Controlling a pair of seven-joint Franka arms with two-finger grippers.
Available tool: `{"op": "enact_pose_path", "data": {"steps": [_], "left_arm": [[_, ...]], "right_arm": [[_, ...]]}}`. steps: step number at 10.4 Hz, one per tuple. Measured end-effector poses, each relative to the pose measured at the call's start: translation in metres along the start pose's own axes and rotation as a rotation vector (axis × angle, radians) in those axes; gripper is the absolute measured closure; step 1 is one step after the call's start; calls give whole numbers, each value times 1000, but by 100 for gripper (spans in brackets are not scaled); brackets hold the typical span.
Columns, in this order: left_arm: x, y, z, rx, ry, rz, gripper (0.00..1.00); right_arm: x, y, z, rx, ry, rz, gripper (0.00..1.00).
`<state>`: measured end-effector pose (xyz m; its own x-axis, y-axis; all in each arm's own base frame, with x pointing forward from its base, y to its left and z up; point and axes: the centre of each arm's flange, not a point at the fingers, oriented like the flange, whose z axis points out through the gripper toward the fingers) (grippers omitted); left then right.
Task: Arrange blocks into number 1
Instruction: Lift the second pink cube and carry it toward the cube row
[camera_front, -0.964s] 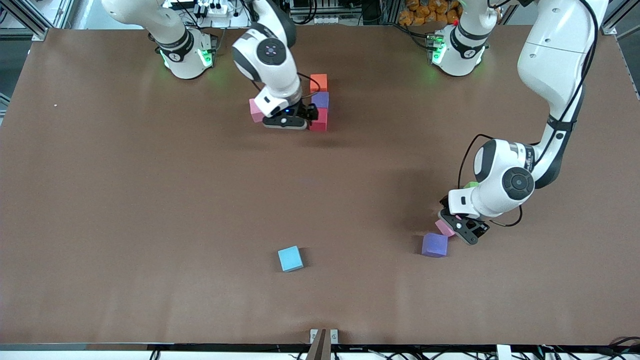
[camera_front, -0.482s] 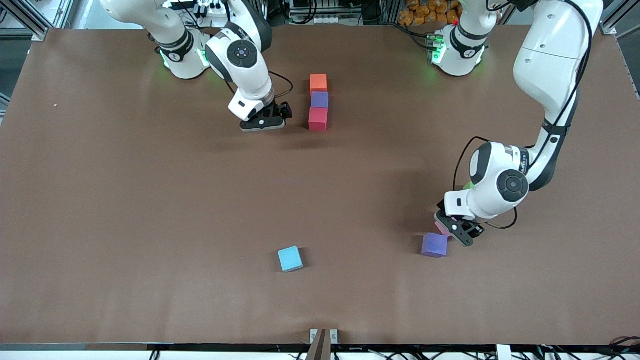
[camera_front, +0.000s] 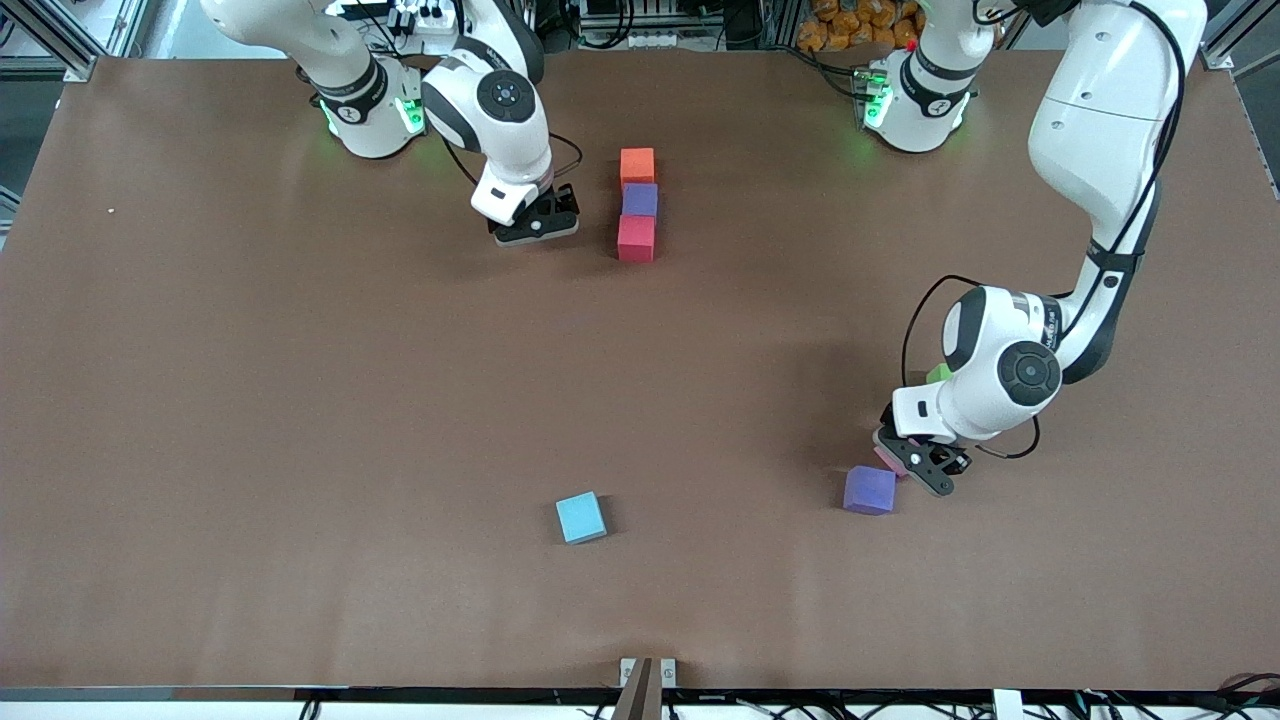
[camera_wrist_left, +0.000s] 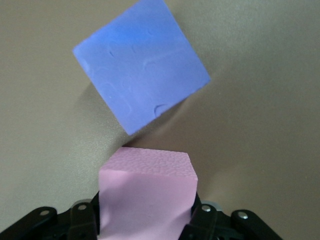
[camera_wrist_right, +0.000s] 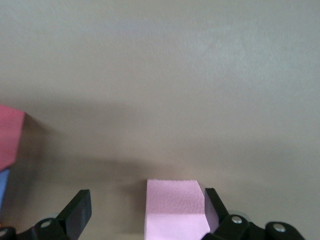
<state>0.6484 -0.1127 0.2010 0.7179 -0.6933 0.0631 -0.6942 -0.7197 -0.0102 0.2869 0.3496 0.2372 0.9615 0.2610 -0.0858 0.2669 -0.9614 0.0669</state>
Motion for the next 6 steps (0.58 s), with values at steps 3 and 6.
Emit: {"op": "enact_pose_path", "data": {"steps": [3, 6], "left_arm": [[15, 22, -17, -4, -14, -133, 40], [30, 53, -40, -12, -50, -274, 41]], "right_arm": [[-14, 8, 16, -20, -21, -8, 0], [-22, 15, 25, -34, -42, -6, 0]]}}
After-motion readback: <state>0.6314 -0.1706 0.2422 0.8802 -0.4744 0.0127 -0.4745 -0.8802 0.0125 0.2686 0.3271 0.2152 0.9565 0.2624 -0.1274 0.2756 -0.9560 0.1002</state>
